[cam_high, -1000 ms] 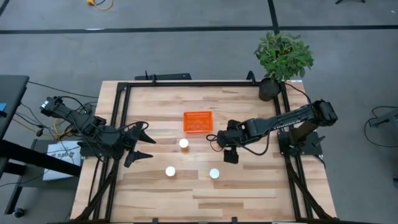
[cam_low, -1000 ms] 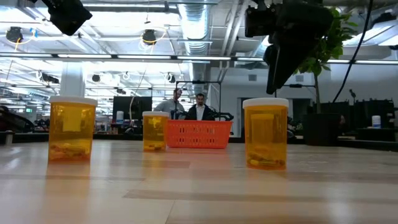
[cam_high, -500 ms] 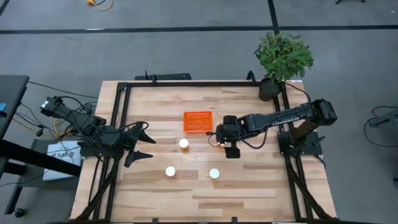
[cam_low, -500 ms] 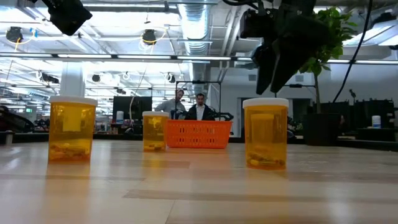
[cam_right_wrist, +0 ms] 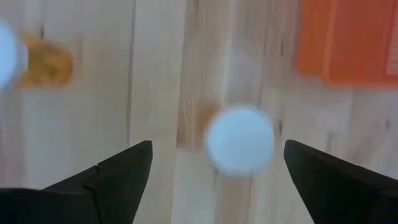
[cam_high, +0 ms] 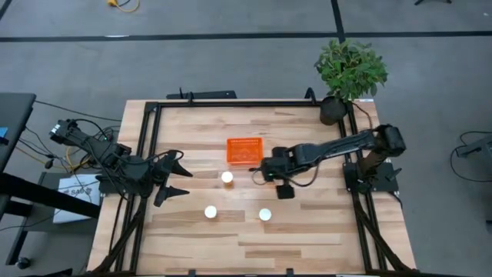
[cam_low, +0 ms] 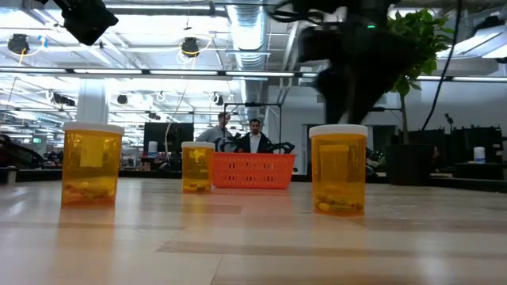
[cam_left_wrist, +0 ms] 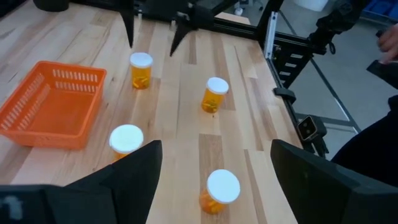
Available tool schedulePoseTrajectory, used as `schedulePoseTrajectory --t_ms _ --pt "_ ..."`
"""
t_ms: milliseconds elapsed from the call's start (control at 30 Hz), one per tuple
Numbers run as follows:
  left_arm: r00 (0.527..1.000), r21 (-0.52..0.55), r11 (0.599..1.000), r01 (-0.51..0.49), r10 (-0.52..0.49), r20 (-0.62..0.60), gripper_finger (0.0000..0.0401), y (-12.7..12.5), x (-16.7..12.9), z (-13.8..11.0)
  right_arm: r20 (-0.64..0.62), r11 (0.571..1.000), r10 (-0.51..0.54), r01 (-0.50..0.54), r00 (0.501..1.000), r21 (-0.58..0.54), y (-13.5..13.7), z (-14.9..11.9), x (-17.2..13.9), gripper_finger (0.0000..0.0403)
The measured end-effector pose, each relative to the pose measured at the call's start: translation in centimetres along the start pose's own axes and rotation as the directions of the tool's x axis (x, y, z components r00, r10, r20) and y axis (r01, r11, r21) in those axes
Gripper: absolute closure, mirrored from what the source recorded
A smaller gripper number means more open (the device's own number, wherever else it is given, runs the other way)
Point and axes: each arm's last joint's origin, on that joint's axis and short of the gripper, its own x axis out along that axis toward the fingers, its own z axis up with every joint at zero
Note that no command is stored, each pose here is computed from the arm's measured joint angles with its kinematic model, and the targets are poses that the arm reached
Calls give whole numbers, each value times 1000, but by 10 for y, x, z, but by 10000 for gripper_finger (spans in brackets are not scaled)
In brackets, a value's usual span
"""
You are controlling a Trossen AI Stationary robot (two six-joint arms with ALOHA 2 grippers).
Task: Pick and place pill bottles into a basket
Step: Put the orange pill bottle into the orange bin
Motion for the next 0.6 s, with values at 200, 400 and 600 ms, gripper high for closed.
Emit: schedulePoseTrajectory --t_ms 200,400,600 --pt "1000 -10 1000 -8 8 -10 110 0 1 -1 -82 997 -2 -5 997 -74 -2 7 0 46" --pt "999 -14 1000 -22 21 -43 110 0 6 -3 -57 994 -6 0 998 -111 -9 10 1 46" --pt "998 -11 1000 -29 28 -64 110 -1 11 -5 -60 989 -3 -6 998 -147 -9 12 8 46"
